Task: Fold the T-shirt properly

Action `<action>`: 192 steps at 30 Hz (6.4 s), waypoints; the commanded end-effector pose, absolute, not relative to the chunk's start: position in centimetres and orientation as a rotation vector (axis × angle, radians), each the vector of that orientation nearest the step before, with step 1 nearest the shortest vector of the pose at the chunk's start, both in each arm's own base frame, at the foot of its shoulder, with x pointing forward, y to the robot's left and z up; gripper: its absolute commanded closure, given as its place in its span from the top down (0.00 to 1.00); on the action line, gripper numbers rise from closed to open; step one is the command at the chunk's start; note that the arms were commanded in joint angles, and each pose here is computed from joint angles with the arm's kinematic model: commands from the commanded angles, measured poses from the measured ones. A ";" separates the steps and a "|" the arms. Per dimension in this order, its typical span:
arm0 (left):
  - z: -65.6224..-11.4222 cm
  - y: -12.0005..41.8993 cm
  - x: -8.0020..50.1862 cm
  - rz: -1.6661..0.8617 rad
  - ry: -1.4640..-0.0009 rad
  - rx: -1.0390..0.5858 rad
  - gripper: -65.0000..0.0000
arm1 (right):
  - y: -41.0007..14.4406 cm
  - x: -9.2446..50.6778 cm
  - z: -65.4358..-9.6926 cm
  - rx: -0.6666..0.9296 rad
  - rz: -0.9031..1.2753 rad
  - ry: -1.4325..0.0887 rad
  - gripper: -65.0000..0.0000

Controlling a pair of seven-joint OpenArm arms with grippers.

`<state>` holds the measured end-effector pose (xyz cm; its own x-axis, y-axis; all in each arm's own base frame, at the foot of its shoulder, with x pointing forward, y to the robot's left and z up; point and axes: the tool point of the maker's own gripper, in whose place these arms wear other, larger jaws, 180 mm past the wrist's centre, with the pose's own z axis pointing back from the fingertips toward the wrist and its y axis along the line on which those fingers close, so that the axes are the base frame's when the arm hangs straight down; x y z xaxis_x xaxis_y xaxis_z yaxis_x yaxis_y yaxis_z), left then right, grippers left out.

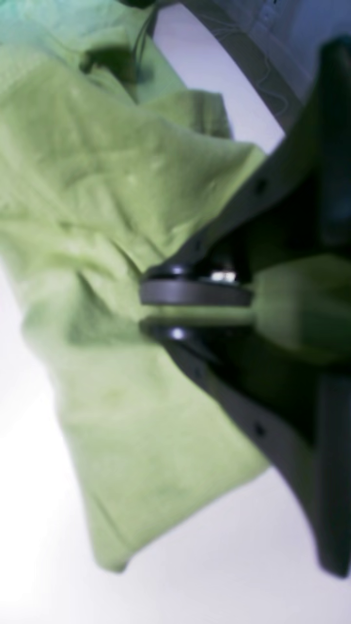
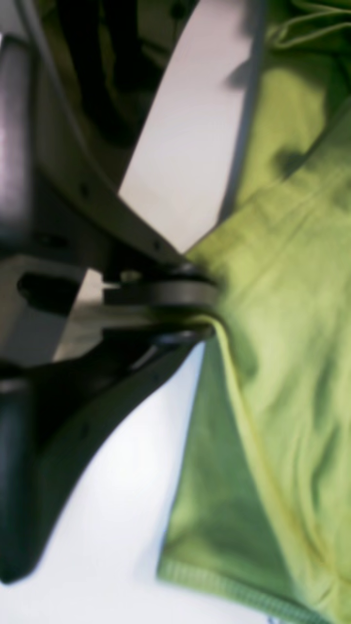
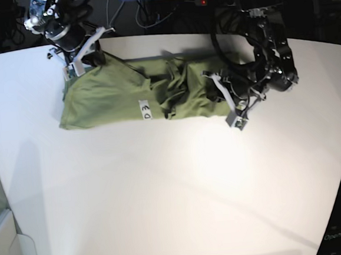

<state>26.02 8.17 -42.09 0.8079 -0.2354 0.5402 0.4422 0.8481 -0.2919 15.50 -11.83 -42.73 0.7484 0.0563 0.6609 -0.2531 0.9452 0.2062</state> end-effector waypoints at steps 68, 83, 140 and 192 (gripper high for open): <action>-41.0 8.2 27.2 -0.378 -0.563 -0.424 0.07 | -12.3 13.0 -43.6 0.299 0.146 -0.659 0.46; -40.8 8.1 27.4 -0.379 -0.567 -0.424 0.07 | -12.2 14.5 -43.3 0.303 0.152 -0.688 0.44; -40.4 8.1 28.3 -0.383 -0.582 -0.421 0.07 | -12.7 18.6 -38.9 0.214 0.382 -0.756 0.19; -40.4 8.2 28.3 -0.383 -0.582 -0.422 0.07 | -13.1 16.3 -40.1 0.221 0.310 -0.706 0.55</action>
